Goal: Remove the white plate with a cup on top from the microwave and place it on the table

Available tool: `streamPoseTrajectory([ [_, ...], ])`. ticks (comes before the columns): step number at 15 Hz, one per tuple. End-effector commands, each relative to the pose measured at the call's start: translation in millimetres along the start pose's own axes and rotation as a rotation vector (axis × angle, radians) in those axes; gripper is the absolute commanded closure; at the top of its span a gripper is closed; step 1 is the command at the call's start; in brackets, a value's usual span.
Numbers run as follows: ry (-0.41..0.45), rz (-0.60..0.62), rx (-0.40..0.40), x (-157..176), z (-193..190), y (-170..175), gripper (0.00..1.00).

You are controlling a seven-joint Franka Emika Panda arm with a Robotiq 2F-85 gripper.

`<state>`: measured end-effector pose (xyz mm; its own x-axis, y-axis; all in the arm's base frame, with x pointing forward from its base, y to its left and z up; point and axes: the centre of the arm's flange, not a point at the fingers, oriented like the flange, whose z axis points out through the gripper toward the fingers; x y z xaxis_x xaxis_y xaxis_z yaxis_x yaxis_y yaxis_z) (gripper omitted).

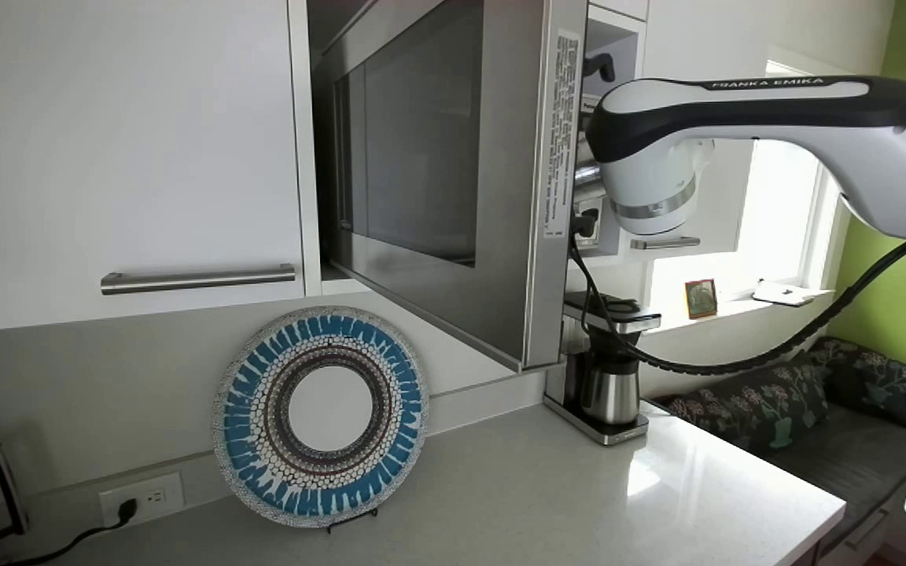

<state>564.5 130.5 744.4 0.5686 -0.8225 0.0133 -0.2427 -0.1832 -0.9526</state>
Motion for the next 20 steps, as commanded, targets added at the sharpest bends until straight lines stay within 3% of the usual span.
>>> streamPoseTrajectory([
  [1, 0.014, 0.006, -0.018, 6, -1, 2, 0.99],
  [8, 0.069, 0.026, -0.021, -1, -25, 8, 0.99],
  [20, 0.068, 0.094, -0.054, -23, -52, 31, 0.99],
])
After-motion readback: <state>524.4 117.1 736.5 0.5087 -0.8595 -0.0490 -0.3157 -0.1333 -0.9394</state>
